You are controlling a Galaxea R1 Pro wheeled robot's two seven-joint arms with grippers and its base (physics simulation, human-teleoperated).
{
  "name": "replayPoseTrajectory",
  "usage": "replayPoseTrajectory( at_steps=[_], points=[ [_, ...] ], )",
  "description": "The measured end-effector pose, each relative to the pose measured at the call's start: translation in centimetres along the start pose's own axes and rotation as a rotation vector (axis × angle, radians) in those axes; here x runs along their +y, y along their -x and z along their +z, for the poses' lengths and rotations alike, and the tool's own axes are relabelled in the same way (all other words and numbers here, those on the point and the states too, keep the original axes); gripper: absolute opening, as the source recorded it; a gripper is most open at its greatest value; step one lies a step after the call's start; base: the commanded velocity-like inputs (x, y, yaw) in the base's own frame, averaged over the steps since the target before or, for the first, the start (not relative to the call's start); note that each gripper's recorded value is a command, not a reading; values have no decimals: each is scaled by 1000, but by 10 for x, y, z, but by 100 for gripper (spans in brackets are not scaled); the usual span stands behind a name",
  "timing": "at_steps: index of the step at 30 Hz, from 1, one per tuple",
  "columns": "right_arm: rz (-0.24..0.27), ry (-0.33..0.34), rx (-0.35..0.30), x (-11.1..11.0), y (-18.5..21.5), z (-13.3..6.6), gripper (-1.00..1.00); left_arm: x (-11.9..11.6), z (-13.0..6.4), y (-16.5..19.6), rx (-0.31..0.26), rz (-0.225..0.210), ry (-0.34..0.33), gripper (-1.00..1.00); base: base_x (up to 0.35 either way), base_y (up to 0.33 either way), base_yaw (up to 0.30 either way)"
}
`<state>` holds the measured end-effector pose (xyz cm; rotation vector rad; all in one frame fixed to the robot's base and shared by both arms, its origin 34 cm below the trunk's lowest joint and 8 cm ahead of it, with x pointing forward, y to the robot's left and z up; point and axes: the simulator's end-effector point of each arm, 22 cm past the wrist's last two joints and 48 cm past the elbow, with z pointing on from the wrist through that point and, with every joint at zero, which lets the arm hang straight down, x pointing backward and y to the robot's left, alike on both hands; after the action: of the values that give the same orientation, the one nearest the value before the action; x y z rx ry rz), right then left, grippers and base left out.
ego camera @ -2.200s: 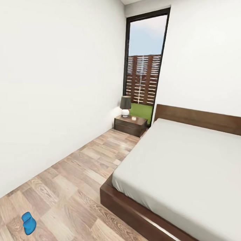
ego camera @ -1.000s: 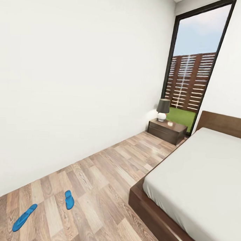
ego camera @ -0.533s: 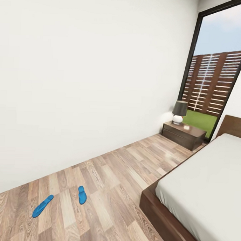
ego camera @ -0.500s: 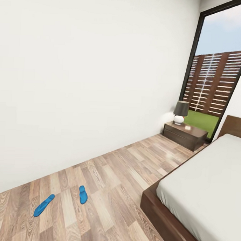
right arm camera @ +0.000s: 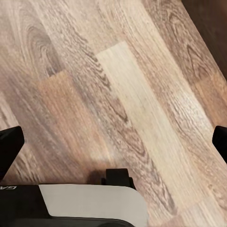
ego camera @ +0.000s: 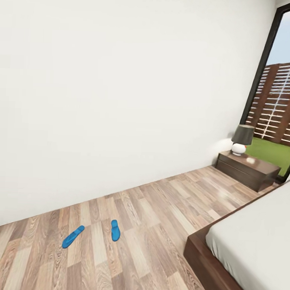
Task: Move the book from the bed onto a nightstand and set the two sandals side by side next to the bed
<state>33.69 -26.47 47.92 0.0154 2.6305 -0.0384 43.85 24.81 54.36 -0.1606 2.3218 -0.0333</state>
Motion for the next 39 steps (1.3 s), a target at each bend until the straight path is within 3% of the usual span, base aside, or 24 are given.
replayPoseTrajectory(
  at_steps=[30,39],
  points=[
    [0,0,1,0,0,0,100,0,0,0,0,0,0,100,0,0,287],
    [-5,5,1,1,-1,0,100,0,0,0,0,0,0,100,0,0,75]
  ],
)
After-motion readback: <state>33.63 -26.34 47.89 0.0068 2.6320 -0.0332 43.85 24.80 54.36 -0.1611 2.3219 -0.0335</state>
